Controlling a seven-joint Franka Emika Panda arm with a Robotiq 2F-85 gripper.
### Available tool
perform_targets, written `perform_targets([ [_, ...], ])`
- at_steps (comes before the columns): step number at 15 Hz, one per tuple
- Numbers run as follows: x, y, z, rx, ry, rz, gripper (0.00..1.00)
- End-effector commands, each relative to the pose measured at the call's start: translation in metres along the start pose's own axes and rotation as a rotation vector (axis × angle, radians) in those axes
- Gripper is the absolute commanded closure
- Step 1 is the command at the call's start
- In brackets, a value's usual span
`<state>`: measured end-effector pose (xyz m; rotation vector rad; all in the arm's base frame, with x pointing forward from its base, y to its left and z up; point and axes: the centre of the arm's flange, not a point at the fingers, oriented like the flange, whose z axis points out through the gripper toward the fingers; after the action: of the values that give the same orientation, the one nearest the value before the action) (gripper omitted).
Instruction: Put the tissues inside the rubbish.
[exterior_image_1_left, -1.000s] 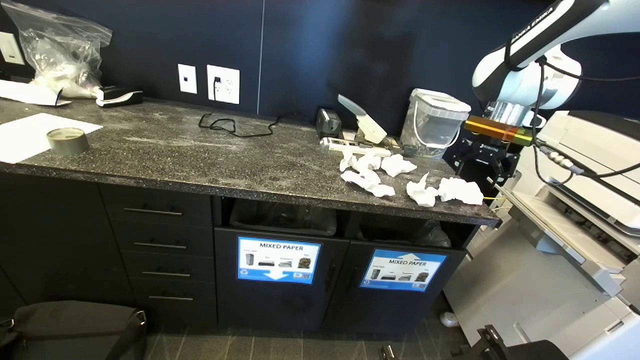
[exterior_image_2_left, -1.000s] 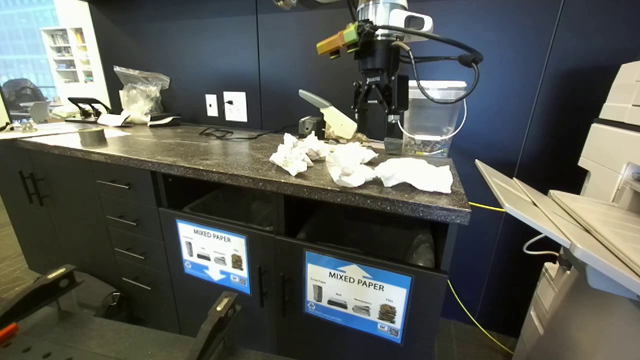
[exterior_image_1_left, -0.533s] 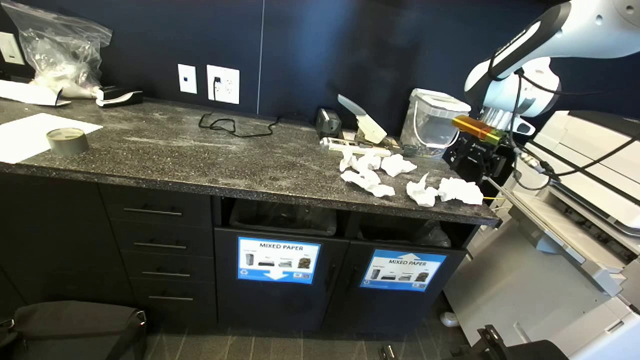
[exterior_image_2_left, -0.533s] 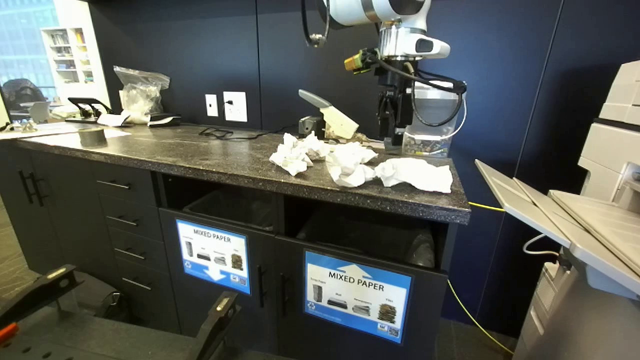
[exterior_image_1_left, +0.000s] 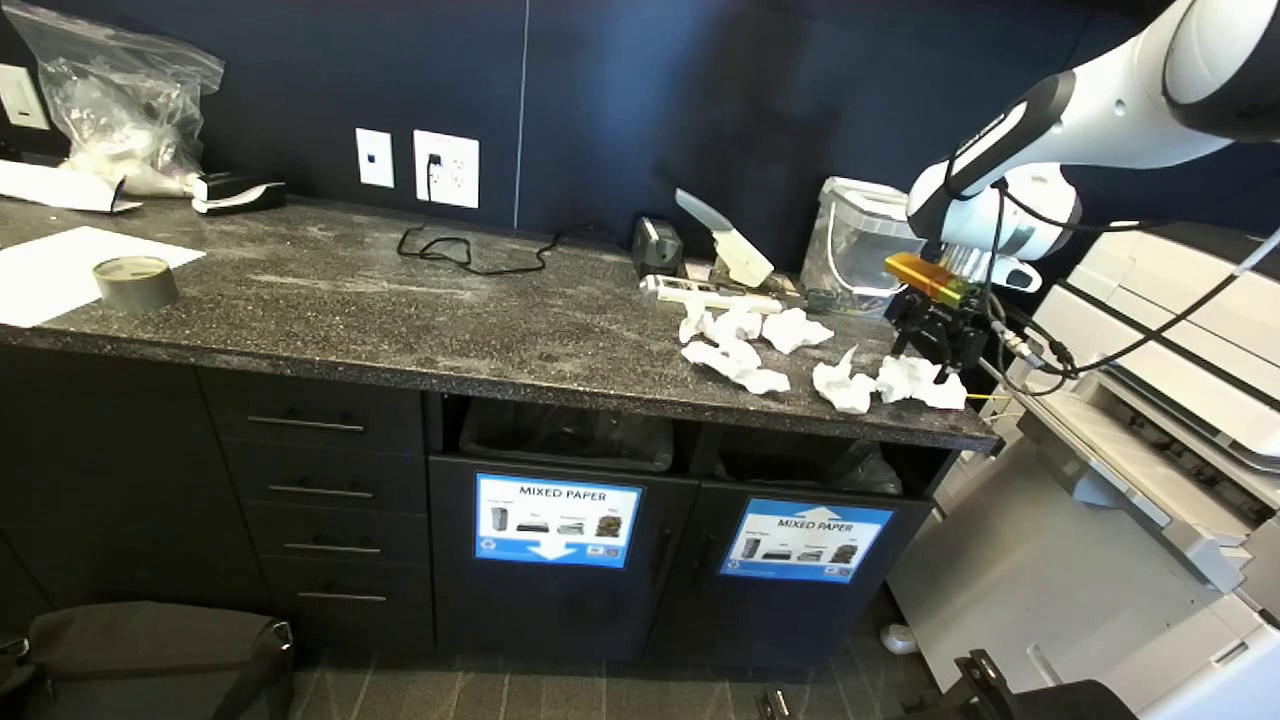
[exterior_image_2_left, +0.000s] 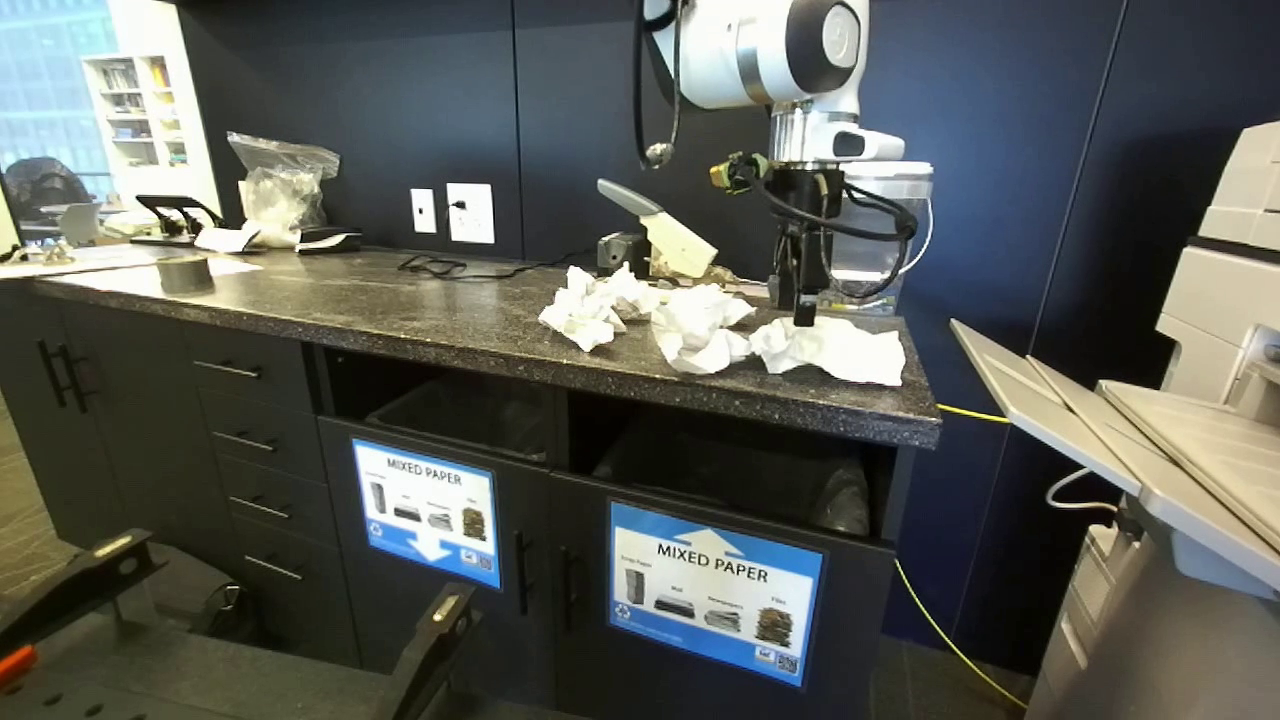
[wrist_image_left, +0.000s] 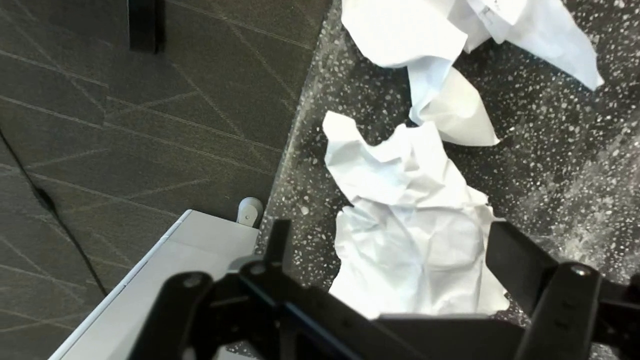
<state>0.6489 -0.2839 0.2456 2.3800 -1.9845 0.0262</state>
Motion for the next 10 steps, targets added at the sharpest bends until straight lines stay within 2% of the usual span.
perform_targets([
  [1, 0.025, -0.015, 0.005, 0.027, 0.031, 0.030, 0.00],
  [10, 0.051, -0.009, 0.041, 0.058, 0.027, 0.038, 0.00],
])
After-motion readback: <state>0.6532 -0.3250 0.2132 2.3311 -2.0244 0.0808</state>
